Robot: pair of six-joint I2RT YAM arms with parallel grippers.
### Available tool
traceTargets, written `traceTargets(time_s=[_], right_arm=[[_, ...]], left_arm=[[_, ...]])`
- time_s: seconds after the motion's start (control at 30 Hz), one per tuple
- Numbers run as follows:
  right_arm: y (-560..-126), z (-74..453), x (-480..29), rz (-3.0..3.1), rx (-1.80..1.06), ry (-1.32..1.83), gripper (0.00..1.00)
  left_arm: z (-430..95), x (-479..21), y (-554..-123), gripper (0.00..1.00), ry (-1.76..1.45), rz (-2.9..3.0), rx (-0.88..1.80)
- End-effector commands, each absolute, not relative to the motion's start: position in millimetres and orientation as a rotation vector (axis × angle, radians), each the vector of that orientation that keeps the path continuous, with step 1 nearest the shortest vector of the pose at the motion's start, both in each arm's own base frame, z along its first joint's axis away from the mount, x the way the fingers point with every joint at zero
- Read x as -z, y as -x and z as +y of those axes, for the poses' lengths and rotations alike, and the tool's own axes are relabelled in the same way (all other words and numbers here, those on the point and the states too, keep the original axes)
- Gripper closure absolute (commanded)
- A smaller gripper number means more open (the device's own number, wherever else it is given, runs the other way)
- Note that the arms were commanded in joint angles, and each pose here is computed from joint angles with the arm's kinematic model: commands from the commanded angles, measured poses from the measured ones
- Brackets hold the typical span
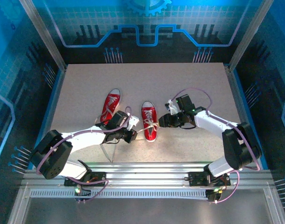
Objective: Tie the shoes
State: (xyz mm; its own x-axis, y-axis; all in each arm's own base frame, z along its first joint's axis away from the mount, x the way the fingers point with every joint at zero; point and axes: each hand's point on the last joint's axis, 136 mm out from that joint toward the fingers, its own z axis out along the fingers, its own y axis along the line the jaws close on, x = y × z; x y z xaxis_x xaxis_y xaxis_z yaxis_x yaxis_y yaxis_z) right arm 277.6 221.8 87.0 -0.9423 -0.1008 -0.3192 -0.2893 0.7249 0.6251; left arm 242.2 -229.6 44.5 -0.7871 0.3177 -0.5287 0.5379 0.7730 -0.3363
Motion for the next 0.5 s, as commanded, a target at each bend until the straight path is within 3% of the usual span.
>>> traceTargets(time_s=[0.0,0.47], right_arm=[[-281,225,-86,2.659,-1.048,0.298,0.59],[-277,227,-73,2.679,-1.091,0.251,0.6]], left_arm=[[-216,-45,-243,0.97,-0.522,2.557,0.627],[-193,-34,-241,0.97,-0.311,2.625,0.598]])
